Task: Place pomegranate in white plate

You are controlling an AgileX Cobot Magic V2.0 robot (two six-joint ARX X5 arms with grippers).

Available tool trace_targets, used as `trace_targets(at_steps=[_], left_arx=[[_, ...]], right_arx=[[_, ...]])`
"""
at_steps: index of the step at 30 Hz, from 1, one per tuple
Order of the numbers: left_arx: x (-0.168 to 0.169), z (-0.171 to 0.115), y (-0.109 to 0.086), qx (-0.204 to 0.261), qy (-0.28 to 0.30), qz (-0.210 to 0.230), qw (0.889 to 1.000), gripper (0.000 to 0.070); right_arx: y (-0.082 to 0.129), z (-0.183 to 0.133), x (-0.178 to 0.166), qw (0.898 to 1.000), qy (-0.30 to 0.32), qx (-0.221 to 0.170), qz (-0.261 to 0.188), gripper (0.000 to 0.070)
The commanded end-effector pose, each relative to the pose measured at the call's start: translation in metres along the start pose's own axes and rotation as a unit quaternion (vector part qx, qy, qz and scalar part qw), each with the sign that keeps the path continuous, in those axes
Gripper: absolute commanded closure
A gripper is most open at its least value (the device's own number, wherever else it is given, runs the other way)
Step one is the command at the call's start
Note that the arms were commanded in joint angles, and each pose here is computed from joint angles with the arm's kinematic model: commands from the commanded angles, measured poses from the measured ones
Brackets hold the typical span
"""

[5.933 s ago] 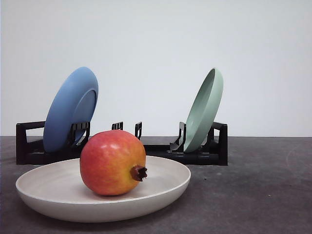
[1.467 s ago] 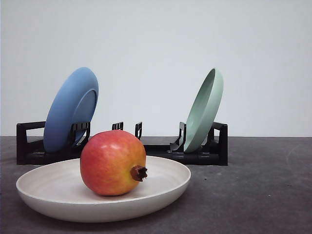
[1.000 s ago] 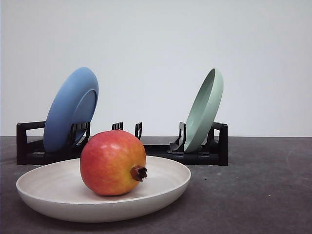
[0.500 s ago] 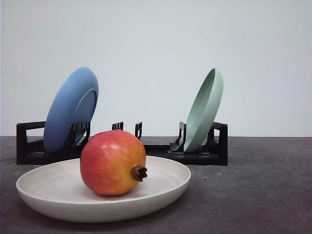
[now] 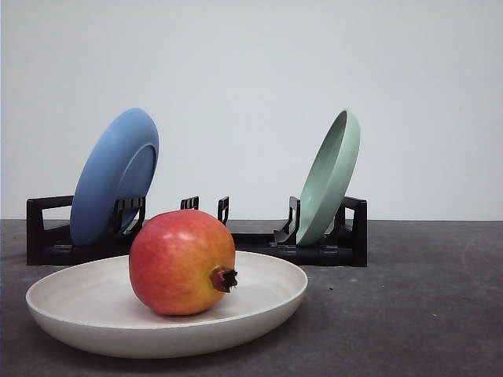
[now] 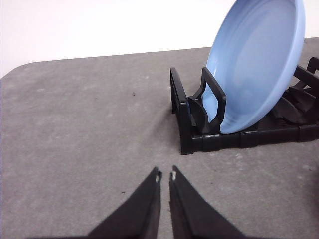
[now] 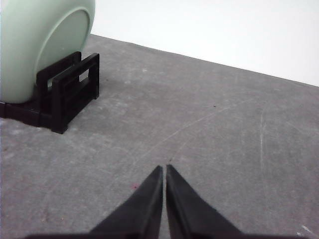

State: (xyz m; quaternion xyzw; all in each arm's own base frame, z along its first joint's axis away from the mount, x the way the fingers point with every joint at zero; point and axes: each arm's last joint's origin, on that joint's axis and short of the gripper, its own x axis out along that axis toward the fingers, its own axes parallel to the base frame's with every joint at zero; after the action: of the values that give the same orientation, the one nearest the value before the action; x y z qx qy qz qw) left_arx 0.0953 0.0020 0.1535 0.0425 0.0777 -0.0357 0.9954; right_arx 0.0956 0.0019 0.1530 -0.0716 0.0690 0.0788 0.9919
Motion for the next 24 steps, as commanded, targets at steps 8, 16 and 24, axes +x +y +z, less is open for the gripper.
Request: trace_targets(at_steps=[8,16,24], left_arx=[[0.0008,-0.0035,-0.0002,-0.005,0.006,0.0,1.0,0.0672],[0.0008,-0.0035,-0.0002,-0.004,0.006,0.0,1.0,0.0672],[0.0008,-0.0035,-0.0002,-0.005,0.006,0.0,1.0,0.0672]], right_arx=[[0.0001,-0.0014,0.0005,1.0,0.0,0.0,0.001,0.0698],[0.0001,-0.0014,0.0005,1.0,0.0,0.0,0.001,0.0699],[0.0001,-0.0014,0.0005,1.0,0.0,0.0,0.001,0.0699]])
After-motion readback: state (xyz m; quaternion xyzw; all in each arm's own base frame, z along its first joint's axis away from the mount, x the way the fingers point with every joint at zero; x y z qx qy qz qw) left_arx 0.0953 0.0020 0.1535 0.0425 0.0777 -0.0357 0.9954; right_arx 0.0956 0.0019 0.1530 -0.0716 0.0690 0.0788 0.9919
